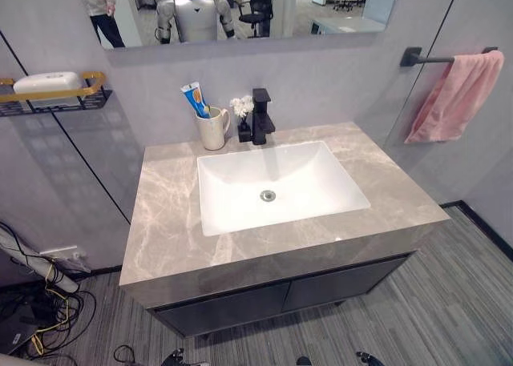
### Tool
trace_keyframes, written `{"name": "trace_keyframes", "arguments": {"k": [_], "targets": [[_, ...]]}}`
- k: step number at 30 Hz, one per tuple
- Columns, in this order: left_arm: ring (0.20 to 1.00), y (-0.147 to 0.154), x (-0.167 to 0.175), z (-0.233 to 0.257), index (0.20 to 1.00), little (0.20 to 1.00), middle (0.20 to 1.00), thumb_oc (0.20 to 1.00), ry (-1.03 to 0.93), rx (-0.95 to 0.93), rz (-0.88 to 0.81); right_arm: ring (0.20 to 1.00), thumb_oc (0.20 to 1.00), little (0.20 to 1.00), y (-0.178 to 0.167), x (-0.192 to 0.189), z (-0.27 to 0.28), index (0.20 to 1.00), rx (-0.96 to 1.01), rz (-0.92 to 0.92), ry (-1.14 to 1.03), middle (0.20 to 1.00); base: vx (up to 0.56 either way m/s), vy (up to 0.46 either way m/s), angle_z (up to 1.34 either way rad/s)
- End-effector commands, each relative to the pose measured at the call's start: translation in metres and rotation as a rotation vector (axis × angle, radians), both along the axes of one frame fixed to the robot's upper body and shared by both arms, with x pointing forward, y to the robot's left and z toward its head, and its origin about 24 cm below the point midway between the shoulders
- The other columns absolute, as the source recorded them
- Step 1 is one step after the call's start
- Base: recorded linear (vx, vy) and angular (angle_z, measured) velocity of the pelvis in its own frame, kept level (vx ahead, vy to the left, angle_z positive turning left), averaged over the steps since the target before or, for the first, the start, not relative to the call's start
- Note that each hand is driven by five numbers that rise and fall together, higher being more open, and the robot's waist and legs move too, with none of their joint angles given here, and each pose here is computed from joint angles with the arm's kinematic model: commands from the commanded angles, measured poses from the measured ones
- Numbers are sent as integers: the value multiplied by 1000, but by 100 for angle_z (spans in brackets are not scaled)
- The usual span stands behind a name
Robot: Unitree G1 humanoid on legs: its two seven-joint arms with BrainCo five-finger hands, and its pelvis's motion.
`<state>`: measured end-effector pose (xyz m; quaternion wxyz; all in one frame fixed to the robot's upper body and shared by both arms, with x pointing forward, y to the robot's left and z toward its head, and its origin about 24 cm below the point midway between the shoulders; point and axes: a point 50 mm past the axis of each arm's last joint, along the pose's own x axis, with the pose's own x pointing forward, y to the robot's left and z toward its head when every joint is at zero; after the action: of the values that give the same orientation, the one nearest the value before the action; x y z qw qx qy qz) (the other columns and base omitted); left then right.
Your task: Put brush and paste in cup on sink, flatten towel.
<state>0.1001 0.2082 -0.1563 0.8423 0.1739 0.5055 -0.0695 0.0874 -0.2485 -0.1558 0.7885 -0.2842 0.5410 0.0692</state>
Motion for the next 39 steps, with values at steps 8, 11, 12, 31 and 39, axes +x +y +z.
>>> {"name": "trace_keyframes", "arguments": {"k": [8, 11, 12, 31, 39], "targets": [[1000, 8, 30, 16, 1000, 1000, 1000, 1000, -117, 29, -144, 1000, 1000, 1000, -11, 29, 11, 1000, -10, -68, -100, 1000, -96, 199, -22], [1000, 8, 37, 18, 1000, 1000, 1000, 1000, -138, 48, -153, 1000, 1000, 1000, -11, 33, 12, 1000, -13, -77, -119, 1000, -115, 141, -74], [1000, 9, 39, 19, 1000, 1000, 1000, 1000, -143, 56, -150, 1000, 1000, 1000, -12, 35, 13, 1000, -12, -92, -130, 1000, -153, 147, -86], [1000, -2, 55, 22, 1000, 1000, 1000, 1000, -215, 27, 13, 1000, 1000, 1000, -18, 14, 13, 1000, 6, -261, -189, 1000, -44, -42, -112], [1000, -2, 72, 31, 1000, 1000, 1000, 1000, -281, 41, -14, 1000, 1000, 1000, -37, 29, 26, 1000, -47, -164, -222, 1000, 98, -73, -86]]}}
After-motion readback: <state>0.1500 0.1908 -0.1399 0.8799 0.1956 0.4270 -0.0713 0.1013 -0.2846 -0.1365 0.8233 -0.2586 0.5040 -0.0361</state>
